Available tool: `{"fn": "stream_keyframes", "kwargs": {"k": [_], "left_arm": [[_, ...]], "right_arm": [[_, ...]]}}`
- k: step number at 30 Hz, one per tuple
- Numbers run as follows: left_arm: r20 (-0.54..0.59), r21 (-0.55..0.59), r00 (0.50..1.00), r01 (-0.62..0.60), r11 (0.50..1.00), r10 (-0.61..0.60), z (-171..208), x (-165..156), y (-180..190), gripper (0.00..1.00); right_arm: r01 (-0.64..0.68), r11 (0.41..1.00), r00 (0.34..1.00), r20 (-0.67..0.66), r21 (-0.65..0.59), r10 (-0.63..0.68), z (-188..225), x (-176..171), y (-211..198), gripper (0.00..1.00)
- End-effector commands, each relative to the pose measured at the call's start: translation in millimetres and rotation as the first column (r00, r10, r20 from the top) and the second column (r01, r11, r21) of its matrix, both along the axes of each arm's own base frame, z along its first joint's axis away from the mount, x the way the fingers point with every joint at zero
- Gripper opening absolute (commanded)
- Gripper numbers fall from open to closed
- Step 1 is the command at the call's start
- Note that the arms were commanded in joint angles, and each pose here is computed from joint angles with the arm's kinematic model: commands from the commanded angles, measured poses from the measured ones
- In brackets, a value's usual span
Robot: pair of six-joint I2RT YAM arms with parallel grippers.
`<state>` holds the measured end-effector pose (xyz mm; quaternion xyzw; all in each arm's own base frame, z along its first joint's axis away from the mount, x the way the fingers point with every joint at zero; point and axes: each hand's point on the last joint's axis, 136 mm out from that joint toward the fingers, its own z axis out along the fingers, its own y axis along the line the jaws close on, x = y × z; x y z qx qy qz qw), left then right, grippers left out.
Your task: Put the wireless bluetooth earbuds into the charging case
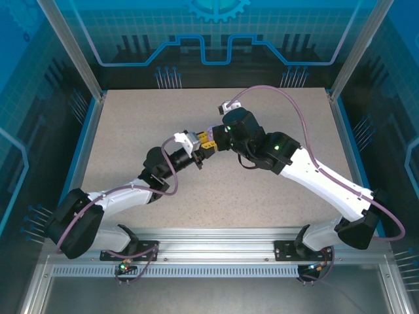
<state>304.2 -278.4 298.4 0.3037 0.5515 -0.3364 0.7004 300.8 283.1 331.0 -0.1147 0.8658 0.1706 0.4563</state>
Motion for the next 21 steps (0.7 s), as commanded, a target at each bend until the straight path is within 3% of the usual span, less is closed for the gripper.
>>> {"fn": "stream_keyframes", "kwargs": {"k": [1,21], "left_arm": [[0.06,-0.046,0.998,0.026,0.999,-0.023,25.5,-4.3,-3.6,0.0],[0.062,-0.049,0.998,0.011,0.999,-0.008,27.5,0.3,-4.4,0.0]], "right_arm": [[0.0,1.0,1.0,-0.018,0.016,0.0,-7.3,2.7,3.4,0.19],[-0.037,0.999,0.998,-0.041,0.035,0.038,-6.4,-7.0,6.8,0.19]]}}
